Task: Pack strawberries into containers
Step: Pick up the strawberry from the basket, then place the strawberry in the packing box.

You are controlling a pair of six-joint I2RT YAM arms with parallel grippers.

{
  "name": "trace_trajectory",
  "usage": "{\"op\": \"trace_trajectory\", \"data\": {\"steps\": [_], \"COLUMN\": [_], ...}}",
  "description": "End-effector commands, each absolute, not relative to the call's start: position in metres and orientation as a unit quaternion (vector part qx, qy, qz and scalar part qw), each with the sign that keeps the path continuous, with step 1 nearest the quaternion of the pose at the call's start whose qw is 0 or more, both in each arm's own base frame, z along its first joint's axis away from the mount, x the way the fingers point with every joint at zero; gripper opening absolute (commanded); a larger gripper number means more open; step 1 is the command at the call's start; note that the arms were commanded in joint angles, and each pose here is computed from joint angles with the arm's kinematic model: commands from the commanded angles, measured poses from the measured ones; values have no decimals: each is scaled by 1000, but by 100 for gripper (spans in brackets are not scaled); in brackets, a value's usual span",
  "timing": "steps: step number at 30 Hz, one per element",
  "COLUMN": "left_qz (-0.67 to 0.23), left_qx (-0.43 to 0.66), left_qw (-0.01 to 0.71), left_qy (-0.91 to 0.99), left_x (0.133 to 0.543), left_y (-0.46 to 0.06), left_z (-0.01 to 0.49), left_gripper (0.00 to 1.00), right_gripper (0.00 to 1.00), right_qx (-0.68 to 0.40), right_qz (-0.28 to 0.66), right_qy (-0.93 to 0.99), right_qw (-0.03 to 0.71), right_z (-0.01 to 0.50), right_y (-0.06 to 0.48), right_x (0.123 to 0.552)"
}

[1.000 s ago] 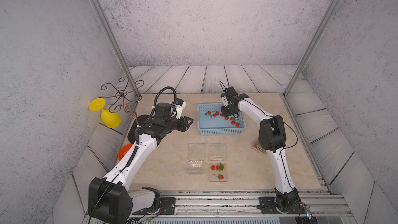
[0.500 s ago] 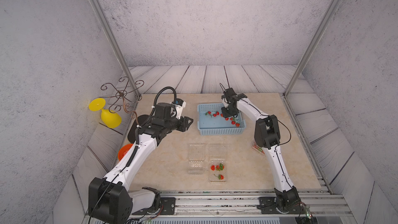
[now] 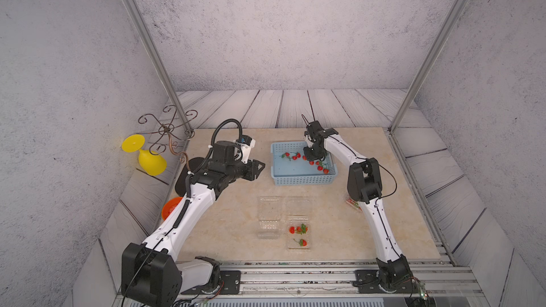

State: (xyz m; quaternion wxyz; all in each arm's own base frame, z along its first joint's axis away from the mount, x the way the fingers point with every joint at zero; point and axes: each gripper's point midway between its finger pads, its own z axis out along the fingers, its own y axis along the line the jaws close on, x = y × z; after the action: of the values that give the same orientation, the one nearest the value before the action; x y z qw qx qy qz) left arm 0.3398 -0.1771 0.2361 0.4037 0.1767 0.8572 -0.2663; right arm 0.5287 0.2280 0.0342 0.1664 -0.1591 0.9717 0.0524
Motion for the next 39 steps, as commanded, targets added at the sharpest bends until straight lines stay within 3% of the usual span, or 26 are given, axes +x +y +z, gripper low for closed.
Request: {"op": "trace_trajectory", "data": {"steps": [1, 7, 13, 26, 31, 39], "left_qz": [-258, -258, -262, -265, -262, -267], "left_qx": [178, 179, 179, 180, 179, 178], "left_qw": [399, 401, 404, 409, 411, 411], "left_qy": [862, 860, 858, 855, 855, 853], "left_x": [340, 339, 338, 337, 337, 337], "left_y": [-173, -173, -174, -174, -173, -175], "left_z": [230, 233, 236, 239, 240, 242], "left_gripper": [46, 46, 46, 46, 46, 46], "right_gripper": [22, 9, 0, 0, 0, 0], "right_qx": [-148, -150, -155, -167, -209, -324], "right_qz": [54, 55, 71, 118, 162, 221], "right_qy": [976, 975, 965, 950, 940, 901], "right_qw": [148, 155, 197, 235, 218, 186], "right_z": [20, 35, 88, 157, 164, 181], "right_y": [223, 221, 222, 222, 244, 282], "right_x": [526, 525, 521, 477, 415, 267]}}
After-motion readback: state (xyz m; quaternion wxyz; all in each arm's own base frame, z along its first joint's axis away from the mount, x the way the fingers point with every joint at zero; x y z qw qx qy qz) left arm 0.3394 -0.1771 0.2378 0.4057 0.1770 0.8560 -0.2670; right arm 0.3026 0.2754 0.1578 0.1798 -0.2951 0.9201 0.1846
